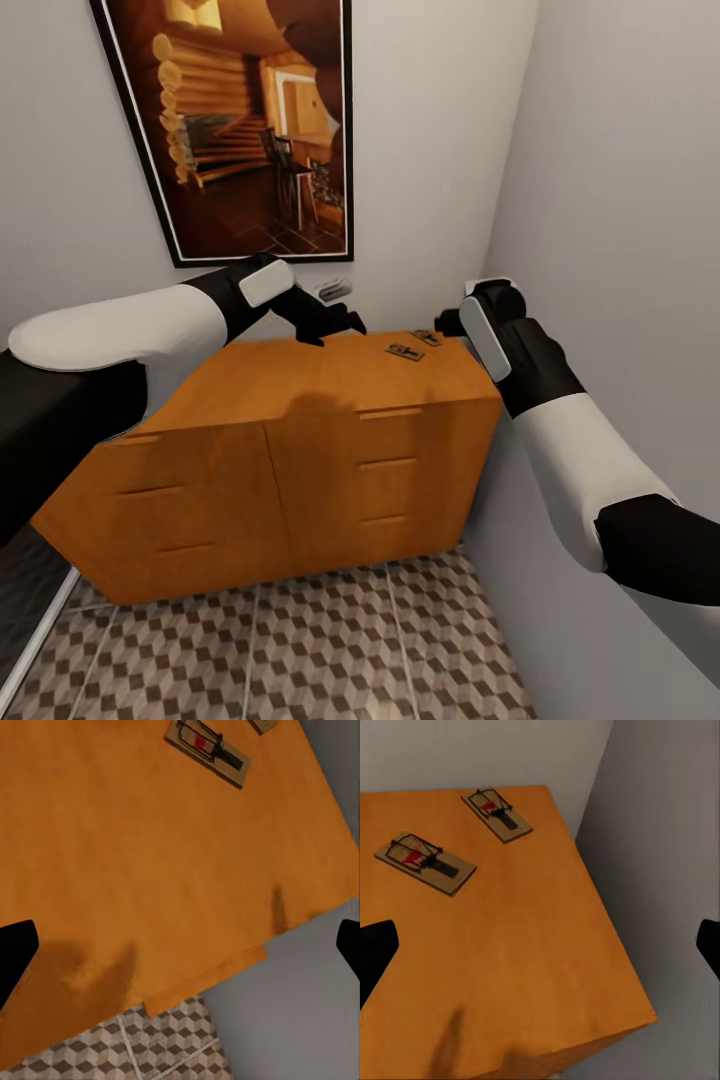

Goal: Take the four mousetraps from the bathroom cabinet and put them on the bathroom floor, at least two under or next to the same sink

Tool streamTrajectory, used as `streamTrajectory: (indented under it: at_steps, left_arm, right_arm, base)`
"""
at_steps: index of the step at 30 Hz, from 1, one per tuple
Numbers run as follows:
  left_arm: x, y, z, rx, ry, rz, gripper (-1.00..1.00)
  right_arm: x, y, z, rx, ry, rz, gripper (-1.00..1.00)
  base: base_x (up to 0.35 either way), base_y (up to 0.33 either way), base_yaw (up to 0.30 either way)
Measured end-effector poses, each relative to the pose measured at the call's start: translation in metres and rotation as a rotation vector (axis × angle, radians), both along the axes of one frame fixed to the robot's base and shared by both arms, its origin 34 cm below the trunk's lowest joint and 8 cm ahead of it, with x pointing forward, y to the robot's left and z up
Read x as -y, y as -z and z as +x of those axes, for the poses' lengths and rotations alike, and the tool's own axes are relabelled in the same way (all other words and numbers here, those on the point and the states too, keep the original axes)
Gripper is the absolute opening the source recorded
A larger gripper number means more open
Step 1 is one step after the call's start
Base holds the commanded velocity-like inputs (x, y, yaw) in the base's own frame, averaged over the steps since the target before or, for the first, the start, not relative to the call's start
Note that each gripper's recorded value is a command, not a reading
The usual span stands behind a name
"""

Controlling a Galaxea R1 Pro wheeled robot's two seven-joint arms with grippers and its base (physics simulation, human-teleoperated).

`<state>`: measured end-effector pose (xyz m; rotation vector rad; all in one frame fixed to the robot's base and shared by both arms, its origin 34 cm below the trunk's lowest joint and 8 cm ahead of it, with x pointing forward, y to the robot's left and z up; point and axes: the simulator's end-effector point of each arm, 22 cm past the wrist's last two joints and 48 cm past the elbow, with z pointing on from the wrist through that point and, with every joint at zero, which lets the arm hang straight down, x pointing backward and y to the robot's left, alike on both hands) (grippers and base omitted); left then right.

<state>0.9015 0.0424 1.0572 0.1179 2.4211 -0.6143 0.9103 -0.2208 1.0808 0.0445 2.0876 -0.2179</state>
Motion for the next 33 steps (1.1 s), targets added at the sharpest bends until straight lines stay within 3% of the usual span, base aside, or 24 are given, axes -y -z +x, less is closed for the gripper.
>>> streamTrajectory:
  at_steps: [13, 27, 33]
  left_arm:
    - [0.001, 0.0, 0.0, -0.001, 0.002, 0.0, 1.0]
    - [0.008, 0.003, -0.004, -0.009, 0.02, -0.004, 1.0]
    - [0.011, 0.003, -0.005, -0.009, 0.025, -0.005, 1.0]
  right_arm:
    - [-0.001, -0.002, 0.0, 0.006, -0.003, 0.003, 1.0]
    - [0.001, 0.005, 0.0, -0.014, 0.0, 0.002, 1.0]
    - [0.005, 0.026, 0.0, -0.067, 0.01, -0.004, 1.0]
  base:
    - [0.289, 0.0, 0.0]
    - [0.025, 0.0, 0.0]
    - [0.001, 0.0, 0.0]
